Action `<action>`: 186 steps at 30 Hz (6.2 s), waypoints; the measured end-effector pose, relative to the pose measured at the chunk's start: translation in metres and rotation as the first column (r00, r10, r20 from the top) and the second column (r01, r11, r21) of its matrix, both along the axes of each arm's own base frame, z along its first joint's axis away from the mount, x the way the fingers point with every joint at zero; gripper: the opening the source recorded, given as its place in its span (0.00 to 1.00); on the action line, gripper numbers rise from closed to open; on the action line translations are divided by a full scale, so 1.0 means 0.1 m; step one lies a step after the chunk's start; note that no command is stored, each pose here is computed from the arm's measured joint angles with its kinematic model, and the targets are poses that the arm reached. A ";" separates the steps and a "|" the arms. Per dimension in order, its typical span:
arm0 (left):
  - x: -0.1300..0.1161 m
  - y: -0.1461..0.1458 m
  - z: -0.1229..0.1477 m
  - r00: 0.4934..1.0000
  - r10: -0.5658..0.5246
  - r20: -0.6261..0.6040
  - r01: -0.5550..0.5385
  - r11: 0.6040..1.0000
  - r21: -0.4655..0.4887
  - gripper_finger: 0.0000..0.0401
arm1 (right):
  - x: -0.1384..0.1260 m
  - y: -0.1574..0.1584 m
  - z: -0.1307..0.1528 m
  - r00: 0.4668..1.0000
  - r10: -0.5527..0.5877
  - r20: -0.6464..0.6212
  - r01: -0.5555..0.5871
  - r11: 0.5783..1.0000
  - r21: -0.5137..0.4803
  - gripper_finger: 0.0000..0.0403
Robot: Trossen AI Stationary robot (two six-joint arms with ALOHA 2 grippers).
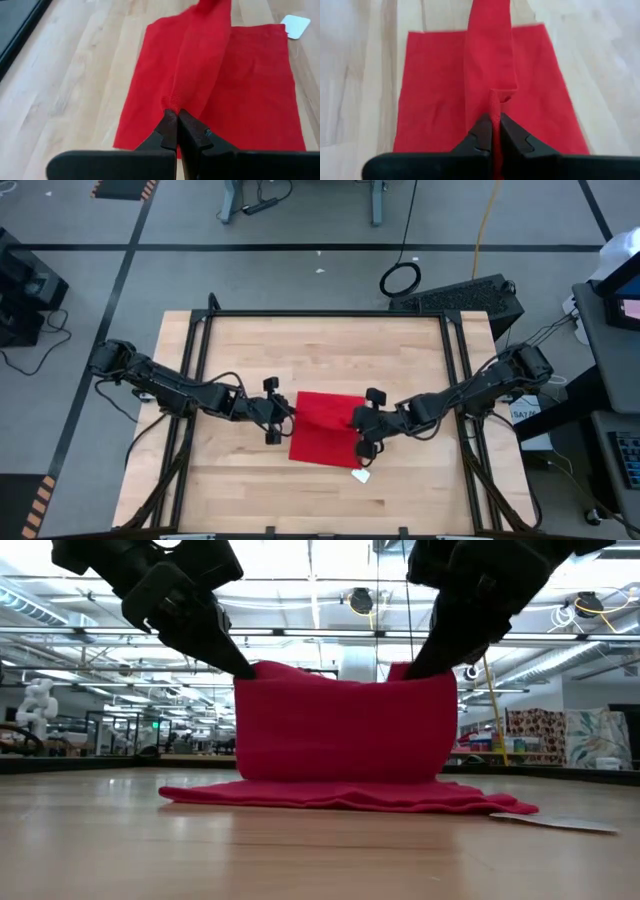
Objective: Roll napkin
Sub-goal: Fold the red napkin
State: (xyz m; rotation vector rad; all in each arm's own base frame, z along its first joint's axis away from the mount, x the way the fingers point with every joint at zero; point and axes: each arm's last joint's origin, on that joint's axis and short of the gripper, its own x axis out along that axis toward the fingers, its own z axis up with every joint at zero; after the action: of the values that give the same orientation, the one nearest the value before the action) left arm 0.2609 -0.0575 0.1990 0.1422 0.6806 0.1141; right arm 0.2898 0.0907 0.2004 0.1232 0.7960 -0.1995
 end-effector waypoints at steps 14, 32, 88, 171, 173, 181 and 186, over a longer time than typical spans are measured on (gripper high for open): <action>0.00 0.00 0.14 0.996 -0.031 0.087 0.029 0.999 0.026 0.01 | 0.00 -0.02 0.02 1.000 -0.025 0.012 0.025 1.000 -0.018 0.01; -0.16 -0.18 0.29 0.987 -0.108 0.119 0.109 0.994 -0.008 0.01 | -0.07 0.25 0.16 0.996 0.036 0.079 -0.038 0.999 0.023 0.01; -0.17 -0.45 0.11 0.960 -0.277 0.040 0.280 0.954 -0.107 0.03 | -0.08 0.60 0.04 0.988 0.031 0.151 -0.037 0.999 0.034 0.01; -0.02 0.63 0.47 0.953 -0.179 0.245 0.191 0.981 -0.025 0.00 | -0.32 -0.78 0.52 0.995 -0.064 -0.076 0.045 0.970 -0.237 0.02; 0.01 0.62 0.42 0.960 -0.162 0.229 0.173 0.985 -0.026 0.00 | -0.27 -0.81 0.45 0.991 -0.081 -0.104 0.051 0.965 -0.258 0.02; 0.15 0.54 0.27 0.964 -0.144 0.223 0.167 0.982 -0.089 0.00 | -0.23 -0.83 0.30 0.978 -0.091 -0.188 0.040 0.965 -0.259 0.02; 0.17 0.42 0.22 0.960 -0.182 0.212 0.205 0.974 -0.092 0.00 | -0.24 -0.82 0.32 0.981 -0.073 -0.181 0.032 0.975 -0.219 0.02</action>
State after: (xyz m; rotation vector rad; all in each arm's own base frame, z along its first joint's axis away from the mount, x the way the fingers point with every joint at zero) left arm 0.2784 -0.0153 0.2214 0.0864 0.4649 -0.0981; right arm 0.2653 0.0090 0.2326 -0.0815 0.9546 -0.3502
